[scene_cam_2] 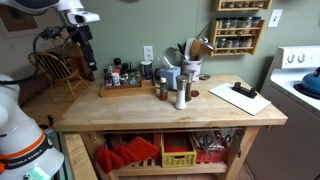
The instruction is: Place the black topped sauce bottle in the middle of the table
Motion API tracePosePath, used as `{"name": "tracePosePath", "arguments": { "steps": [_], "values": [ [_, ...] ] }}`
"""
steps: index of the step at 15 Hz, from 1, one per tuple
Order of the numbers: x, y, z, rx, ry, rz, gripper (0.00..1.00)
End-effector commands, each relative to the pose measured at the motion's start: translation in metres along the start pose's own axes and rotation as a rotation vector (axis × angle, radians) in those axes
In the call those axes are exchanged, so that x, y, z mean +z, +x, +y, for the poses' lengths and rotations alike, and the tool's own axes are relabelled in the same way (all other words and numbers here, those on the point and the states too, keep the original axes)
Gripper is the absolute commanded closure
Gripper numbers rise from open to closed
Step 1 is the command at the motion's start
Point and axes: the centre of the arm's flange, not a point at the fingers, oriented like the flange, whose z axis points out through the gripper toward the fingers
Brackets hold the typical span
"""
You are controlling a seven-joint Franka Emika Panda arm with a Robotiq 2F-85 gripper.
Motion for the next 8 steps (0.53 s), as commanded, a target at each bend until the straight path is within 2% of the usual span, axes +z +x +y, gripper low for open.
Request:
{"name": "tracePosePath", "arguments": {
  "steps": [1, 3, 5, 8],
  "values": [
    [-0.011, 0.012, -0.058, 0.091, -0.011, -0.105, 0.0],
    [-0.012, 0.007, -0.092, 0.129, -0.029, -0.134, 0.0],
    [-0.014, 0.002, -0.123, 0.221, -0.067, -0.122, 0.0],
    [-0.015, -0.004, -0.164, 0.364, -0.058, -0.116, 0.0]
  ]
}}
